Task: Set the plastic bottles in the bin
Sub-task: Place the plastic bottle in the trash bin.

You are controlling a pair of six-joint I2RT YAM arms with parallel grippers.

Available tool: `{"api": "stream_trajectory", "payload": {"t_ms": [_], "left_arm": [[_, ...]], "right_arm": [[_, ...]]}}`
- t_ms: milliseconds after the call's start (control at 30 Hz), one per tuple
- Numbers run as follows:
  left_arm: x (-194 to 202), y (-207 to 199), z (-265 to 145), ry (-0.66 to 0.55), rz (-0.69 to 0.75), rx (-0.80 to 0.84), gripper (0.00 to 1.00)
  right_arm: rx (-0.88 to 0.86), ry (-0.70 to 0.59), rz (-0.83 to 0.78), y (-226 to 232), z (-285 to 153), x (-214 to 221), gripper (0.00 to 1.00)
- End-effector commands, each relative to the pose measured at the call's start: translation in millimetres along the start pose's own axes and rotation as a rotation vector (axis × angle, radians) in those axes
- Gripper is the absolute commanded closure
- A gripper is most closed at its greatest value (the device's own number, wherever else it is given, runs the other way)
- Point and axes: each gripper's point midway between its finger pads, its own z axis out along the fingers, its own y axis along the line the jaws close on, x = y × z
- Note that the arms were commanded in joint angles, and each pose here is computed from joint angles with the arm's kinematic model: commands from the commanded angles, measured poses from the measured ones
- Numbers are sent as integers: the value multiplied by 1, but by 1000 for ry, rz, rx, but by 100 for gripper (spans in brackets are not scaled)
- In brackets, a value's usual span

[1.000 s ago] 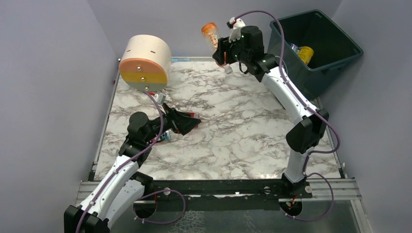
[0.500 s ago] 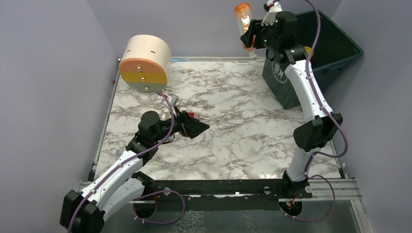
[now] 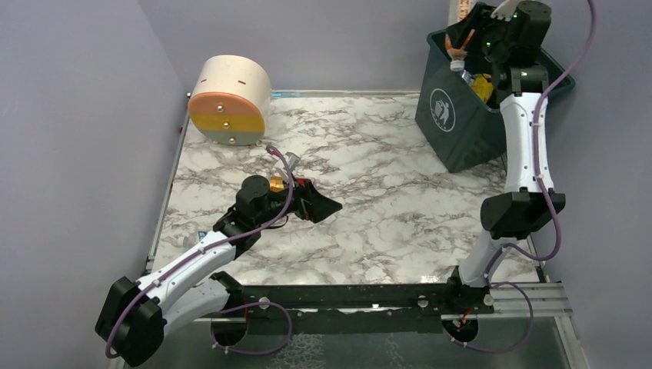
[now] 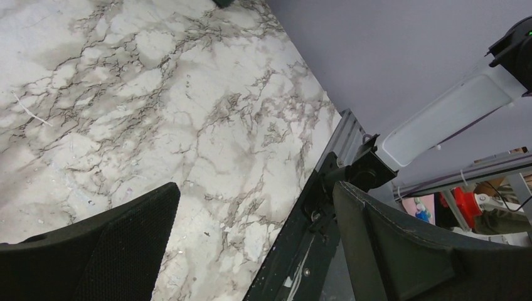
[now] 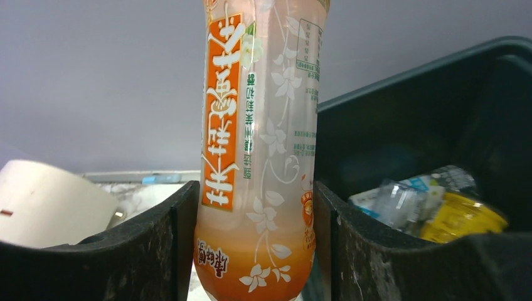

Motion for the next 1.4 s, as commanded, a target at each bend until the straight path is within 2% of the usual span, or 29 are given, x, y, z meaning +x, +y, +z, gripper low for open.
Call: {"api": "stream_trajectory", "payload": {"t_ms": [0,200,433,567,633,733,767,833,1100,1367], "left_arm": [[-17,-10,8,-46,47,20,1],[-15,-11,13,-31,47,23,1],[-13,-13,17,-20,46,23,1],[-13,-14,18,-19,46,26,1],[-13,-14,18,-20,45,25,1],[-14,-12,18,-23,32,7,1],[-15,-9,18,-25,25,-14,1],[-16,-3,19,-23,12,-57,1],[-21,16,15,-24,-34,-200,1],[-33,59,-6,-60,-114,-527,1]], "right_arm": [[16,-112,46,-18,-26,-47,44],[91,-95,164,-84,-32,-42,44],[114,-49,224,-104,-26,-19,42],[156,-35,232,-112,-26,-14,30],[172,-28,236,-114,-26,-14,15],[175,-34,239,-113,-29,-17,3],[174,-37,240,-112,-30,-18,0],[171,-41,237,-110,-32,-21,0],[73,-27,238,-66,-46,-22,0],[-82,92,144,45,-36,17,0]]}}
